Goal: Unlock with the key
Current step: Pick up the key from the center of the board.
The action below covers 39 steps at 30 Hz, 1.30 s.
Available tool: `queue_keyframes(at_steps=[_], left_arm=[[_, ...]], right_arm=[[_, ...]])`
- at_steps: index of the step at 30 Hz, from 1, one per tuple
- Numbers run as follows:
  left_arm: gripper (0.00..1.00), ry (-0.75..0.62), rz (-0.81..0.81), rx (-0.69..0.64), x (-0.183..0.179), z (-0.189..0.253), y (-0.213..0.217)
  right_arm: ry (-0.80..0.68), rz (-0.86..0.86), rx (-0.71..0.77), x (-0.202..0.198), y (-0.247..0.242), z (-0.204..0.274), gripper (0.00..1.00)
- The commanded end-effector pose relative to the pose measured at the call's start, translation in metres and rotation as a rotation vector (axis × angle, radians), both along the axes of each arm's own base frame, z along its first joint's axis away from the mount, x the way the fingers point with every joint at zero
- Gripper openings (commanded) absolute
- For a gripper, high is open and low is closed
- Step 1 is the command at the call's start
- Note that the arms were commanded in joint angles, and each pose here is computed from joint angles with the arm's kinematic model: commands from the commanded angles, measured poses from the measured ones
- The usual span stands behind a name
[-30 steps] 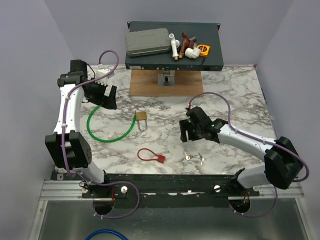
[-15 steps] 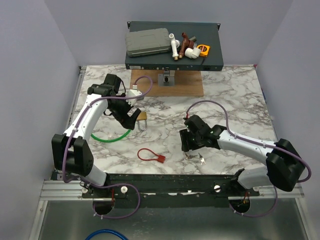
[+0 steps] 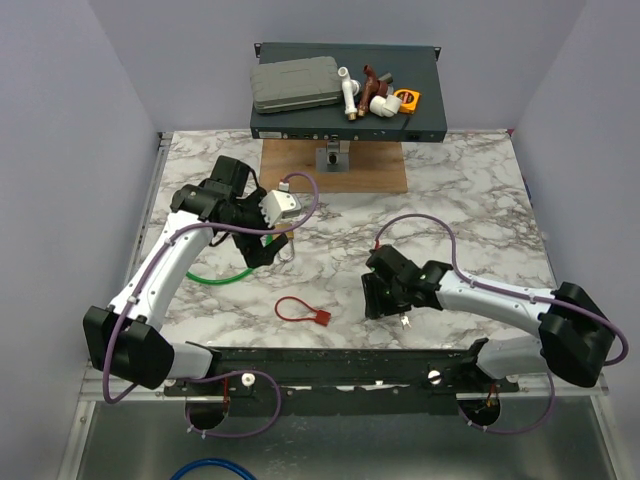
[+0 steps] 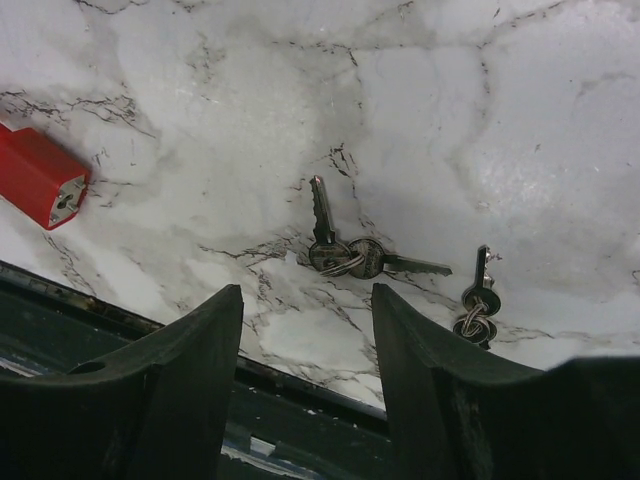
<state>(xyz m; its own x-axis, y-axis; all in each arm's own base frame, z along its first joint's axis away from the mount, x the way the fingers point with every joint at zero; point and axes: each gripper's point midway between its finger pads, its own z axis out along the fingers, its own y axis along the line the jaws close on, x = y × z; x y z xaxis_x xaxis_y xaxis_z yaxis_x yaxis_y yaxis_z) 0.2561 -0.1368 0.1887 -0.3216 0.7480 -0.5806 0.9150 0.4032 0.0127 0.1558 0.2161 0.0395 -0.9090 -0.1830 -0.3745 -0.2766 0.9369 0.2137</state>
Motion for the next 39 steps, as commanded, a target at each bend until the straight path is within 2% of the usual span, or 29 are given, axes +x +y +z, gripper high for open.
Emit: queue_keyframes(at_steps=[1, 12, 17, 23, 29, 39], left_arm=[[0.99, -0.033, -0.041, 0.038, -0.002, -0.002, 0.004], [0.99, -0.096, -0.059, 0.029, -0.008, 0.006, 0.001], [0.99, -0.138, -0.071, 0.037, -0.010, 0.007, 0.004], [0.99, -0.148, -0.073, 0.027, -0.012, 0.008, 0.001], [0.99, -0.172, -0.072, 0.034, -0.009, 0.011, 0.002], [0.99, -0.208, -0.117, 0.008, -0.005, 0.025, -0.005]], right_arm=[[0.028, -0.040, -0.033, -0.008, -0.006, -0.011, 0.57], [-0.002, -0.033, -0.099, 0.007, -0.002, -0.029, 0.49], [-0.029, -0.038, -0.109, 0.016, 0.001, -0.028, 0.42], [-0.069, -0.036, -0.135, 0.029, 0.004, -0.028, 0.19], [-0.104, -0.021, -0.134, 0.039, 0.010, -0.024, 0.01], [-0.219, 0.032, -0.030, 0.058, 0.032, 0.012, 0.01]])
